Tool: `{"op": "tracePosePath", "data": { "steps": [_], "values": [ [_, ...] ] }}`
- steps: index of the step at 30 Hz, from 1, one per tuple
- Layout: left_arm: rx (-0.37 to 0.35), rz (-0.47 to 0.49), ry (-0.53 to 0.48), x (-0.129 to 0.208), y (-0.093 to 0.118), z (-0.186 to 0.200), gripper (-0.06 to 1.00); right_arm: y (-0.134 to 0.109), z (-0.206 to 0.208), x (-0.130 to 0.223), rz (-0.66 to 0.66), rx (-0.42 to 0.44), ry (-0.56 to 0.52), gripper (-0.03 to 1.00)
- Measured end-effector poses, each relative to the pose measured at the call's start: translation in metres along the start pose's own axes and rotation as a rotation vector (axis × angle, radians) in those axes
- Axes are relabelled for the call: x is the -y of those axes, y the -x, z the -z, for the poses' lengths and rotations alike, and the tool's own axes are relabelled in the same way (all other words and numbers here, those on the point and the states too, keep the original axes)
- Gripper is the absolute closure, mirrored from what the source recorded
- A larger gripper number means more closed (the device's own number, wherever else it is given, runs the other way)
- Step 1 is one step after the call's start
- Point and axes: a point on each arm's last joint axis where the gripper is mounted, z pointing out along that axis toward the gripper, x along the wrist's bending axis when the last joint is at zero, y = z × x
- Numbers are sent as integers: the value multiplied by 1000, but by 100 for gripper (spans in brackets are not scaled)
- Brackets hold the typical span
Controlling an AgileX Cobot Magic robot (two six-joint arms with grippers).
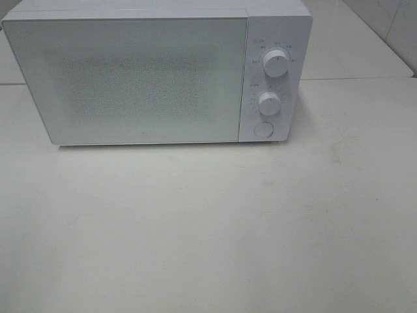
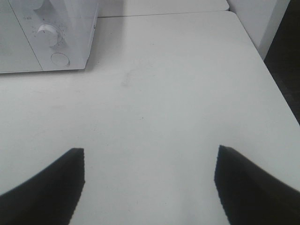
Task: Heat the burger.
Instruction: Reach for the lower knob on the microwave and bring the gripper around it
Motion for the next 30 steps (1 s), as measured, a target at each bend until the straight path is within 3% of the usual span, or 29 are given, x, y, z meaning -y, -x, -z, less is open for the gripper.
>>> {"op": "tracePosePath", "data": {
  "steps": [11,30],
  "values": [
    [-29,-26,216,18,0,14,-4,0,0,0,0,0,0,22],
    [-31,-28,227,19,0,15,-4,0,0,0,0,0,0,22]
  ]
}}
